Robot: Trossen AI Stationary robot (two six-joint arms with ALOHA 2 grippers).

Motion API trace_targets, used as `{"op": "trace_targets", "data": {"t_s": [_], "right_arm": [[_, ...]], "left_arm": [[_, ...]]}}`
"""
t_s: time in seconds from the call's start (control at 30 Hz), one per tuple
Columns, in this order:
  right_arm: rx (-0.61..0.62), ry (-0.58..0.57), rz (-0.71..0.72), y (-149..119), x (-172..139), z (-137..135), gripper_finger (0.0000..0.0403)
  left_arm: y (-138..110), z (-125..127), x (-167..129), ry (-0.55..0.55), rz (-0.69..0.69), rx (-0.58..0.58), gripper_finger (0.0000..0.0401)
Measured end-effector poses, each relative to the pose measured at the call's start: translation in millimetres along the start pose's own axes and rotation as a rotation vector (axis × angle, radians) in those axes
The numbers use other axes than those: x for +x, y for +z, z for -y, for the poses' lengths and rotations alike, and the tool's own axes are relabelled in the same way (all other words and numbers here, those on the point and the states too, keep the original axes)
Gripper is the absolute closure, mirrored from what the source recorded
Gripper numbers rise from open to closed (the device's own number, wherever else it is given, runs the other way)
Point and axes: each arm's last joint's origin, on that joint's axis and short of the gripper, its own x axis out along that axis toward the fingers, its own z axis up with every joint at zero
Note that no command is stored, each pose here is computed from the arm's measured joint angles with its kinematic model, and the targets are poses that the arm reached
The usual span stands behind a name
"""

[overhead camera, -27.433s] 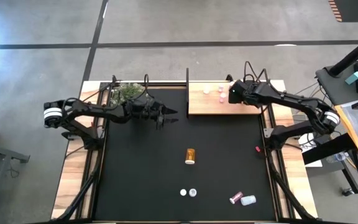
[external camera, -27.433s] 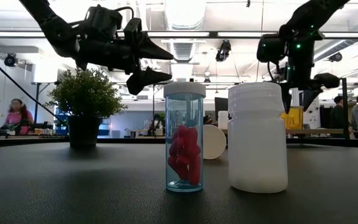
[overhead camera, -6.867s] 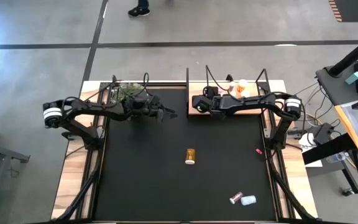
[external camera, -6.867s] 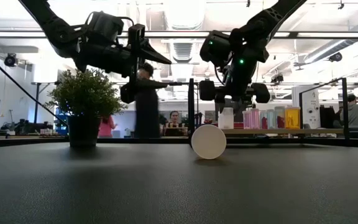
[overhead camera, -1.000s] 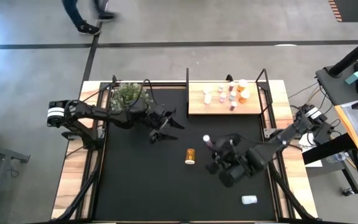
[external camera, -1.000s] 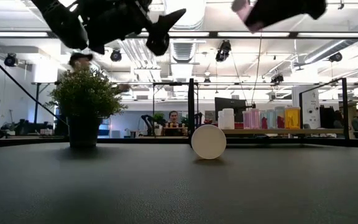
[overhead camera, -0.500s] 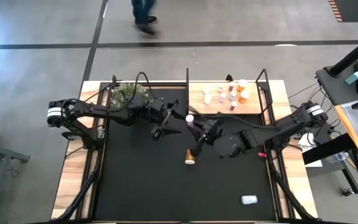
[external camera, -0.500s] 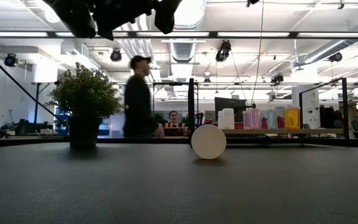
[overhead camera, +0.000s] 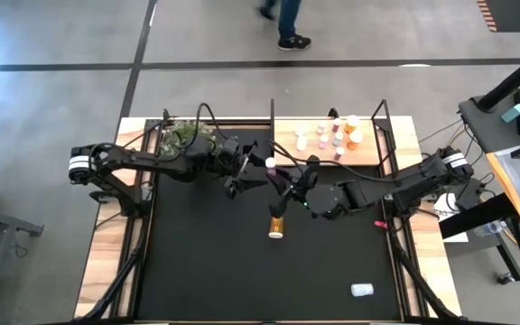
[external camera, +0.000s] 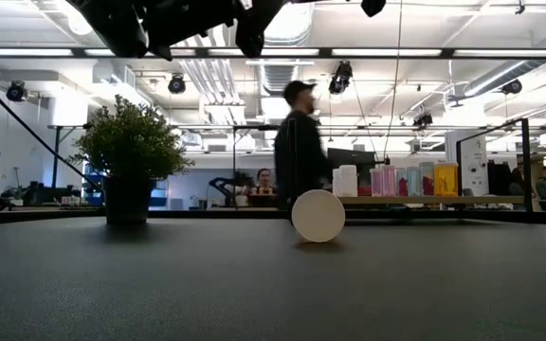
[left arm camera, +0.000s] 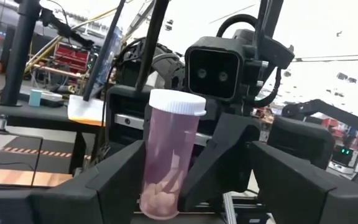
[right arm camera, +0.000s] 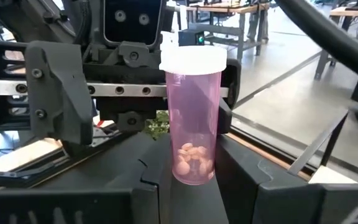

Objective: Pick and place medicine bottles onto shelf by color
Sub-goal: Put the pink pill bottle on the shelf aligned with the other pink pill bottles

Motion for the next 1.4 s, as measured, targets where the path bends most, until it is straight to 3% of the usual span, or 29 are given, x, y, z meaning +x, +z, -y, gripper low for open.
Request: {"op": "trace_targets", "data": {"t_s": [0.2, 0.93, 1.13, 1.4], "right_arm": [[0.003, 0.007, 0.006, 2, 2, 1, 0.0309], [0.022, 0.069, -0.002, 3, 3, -1, 0.0308], [0.035, 0.073, -0.003, 3, 2, -1, 0.0296], [-0.014, 0.067, -0.051, 22, -3, 0, 0.0234]], "left_arm": [[0, 0, 0, 0.003, 0.003, 0.007, 0.0147], [0, -1, -1, -0.002, -0.003, 0.026, 0.0324], [-2, -1, -2, -0.003, -0.008, 0.022, 0.0325], [-1, 0, -2, -0.012, 0.001, 0.026, 0.0324]]}}
